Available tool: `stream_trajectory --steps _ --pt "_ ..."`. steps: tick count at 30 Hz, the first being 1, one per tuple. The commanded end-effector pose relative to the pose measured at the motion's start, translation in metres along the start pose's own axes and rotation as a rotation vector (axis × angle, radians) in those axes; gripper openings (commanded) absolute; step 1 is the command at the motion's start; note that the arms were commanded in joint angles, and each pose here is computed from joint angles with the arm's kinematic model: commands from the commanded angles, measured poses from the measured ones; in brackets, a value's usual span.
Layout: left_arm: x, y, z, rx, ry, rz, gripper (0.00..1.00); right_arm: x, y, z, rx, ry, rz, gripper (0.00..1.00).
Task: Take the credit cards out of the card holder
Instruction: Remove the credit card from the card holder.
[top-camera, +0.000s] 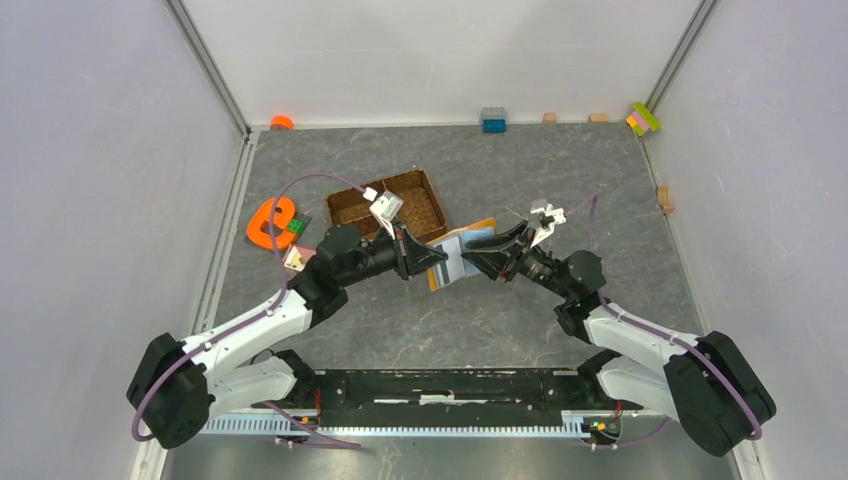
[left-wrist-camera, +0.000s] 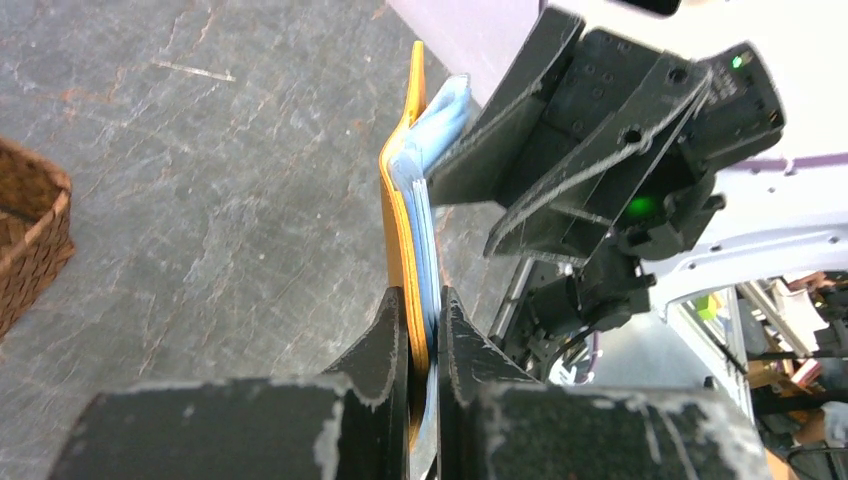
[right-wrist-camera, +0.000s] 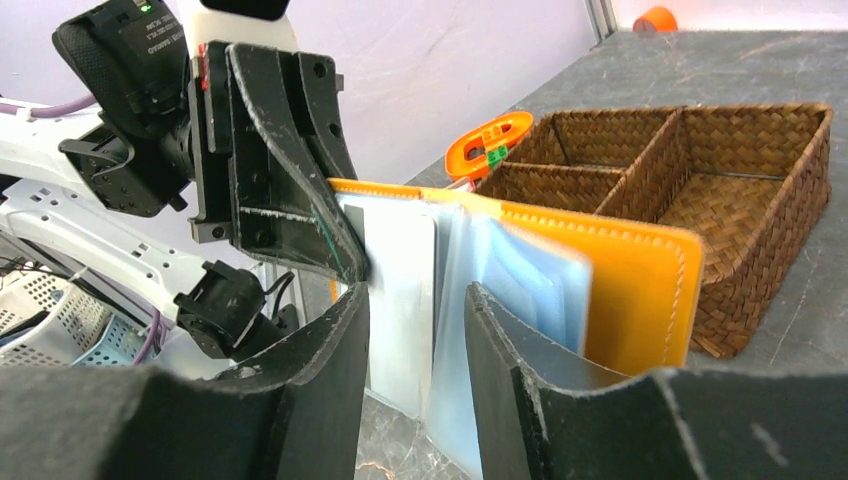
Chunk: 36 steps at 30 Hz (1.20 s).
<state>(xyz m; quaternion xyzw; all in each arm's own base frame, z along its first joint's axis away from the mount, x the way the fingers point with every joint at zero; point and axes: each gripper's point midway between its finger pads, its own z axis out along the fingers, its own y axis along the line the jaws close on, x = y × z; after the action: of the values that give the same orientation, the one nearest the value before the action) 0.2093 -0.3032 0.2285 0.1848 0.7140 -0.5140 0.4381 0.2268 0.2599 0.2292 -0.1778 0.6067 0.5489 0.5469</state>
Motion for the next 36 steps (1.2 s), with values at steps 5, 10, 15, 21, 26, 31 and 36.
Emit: stream_trajectory --steps 5,10,15,21,26,31,36 --pt "-0.070 -0.064 0.015 0.227 -0.134 0.033 0.02 0.004 -0.002 -0.014 0.035 -0.019 -0.059 0.44" --pt "-0.059 -0.055 0.015 0.238 -0.161 0.103 0.02 0.004 -0.014 -0.019 0.102 -0.034 -0.073 0.44" --pt "-0.041 -0.052 0.018 0.256 -0.092 0.125 0.02 0.009 -0.011 -0.016 0.072 -0.023 -0.047 0.42" --pt "-0.031 -0.080 0.015 0.433 -0.041 0.131 0.03 0.013 -0.016 -0.018 0.095 -0.012 -0.042 0.39" --pt "-0.028 -0.096 0.009 0.542 -0.023 0.120 0.02 0.014 -0.012 -0.022 0.078 -0.019 -0.043 0.41" --pt "-0.026 -0.100 0.006 0.558 -0.020 0.120 0.02 0.012 0.003 -0.028 0.002 -0.029 -0.062 0.24" --pt "-0.021 -0.097 0.009 0.555 -0.002 0.114 0.02 0.011 0.035 -0.037 -0.154 -0.054 -0.057 0.13"
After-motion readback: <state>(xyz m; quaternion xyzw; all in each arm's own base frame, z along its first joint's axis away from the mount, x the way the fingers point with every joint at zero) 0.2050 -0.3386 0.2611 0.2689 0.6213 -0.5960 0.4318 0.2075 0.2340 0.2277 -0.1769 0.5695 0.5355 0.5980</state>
